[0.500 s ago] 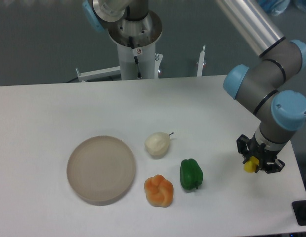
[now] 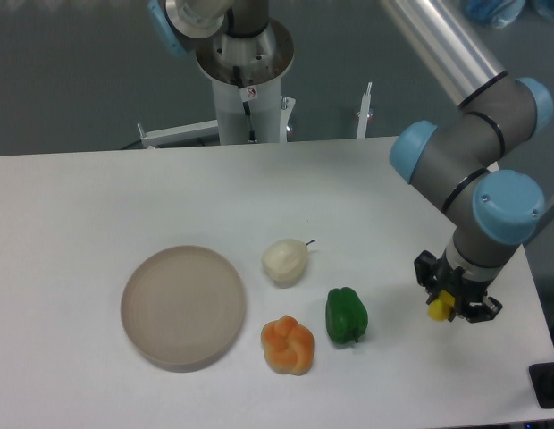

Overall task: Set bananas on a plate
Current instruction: 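Carry the held yellow banana over to the beige plate, then lower the banana onto the plate surface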

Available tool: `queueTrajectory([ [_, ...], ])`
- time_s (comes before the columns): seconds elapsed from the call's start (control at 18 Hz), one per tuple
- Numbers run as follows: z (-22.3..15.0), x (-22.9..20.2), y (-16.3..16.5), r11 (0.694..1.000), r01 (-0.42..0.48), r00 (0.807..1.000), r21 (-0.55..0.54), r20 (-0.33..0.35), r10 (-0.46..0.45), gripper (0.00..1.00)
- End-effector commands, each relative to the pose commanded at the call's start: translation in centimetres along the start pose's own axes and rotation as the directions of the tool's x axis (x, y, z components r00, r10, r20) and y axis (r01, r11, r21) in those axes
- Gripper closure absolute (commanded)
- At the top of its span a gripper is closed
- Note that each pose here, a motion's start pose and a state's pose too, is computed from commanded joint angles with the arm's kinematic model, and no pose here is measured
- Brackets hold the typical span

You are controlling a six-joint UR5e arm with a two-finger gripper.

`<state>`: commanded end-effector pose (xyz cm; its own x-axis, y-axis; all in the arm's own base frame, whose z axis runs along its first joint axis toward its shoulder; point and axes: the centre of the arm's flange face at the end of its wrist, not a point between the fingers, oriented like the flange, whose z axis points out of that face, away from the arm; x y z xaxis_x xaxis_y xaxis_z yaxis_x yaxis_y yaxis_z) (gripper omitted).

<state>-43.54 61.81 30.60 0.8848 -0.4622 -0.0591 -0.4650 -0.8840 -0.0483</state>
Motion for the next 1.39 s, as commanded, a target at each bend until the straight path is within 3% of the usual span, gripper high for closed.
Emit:
queueTrajectory([
  [0.56, 0.4, 12.2, -14.6, 1.0, 0.006, 0.998, -0.025, -0.059, -0.007, 0.93],
  [0.72, 0.7, 15.8, -16.4, 0.999, -0.025, 0.997, -0.035, -0.079, 0.023, 0.93],
  [0.89, 1.1, 17.3, -17.1, 0.999, 0.003, 0.996, -0.046, -0.089, -0.007, 0.93],
  [1.22, 2.4, 23.9, -21.8, 0.982, 0.172, 0.979, -0.08, -0.098, -0.179, 0.88],
  [1.39, 3.1, 24.7, -22.7, 0.978, 0.195, 0.975, -0.077, -0.092, -0.202, 0.88],
])
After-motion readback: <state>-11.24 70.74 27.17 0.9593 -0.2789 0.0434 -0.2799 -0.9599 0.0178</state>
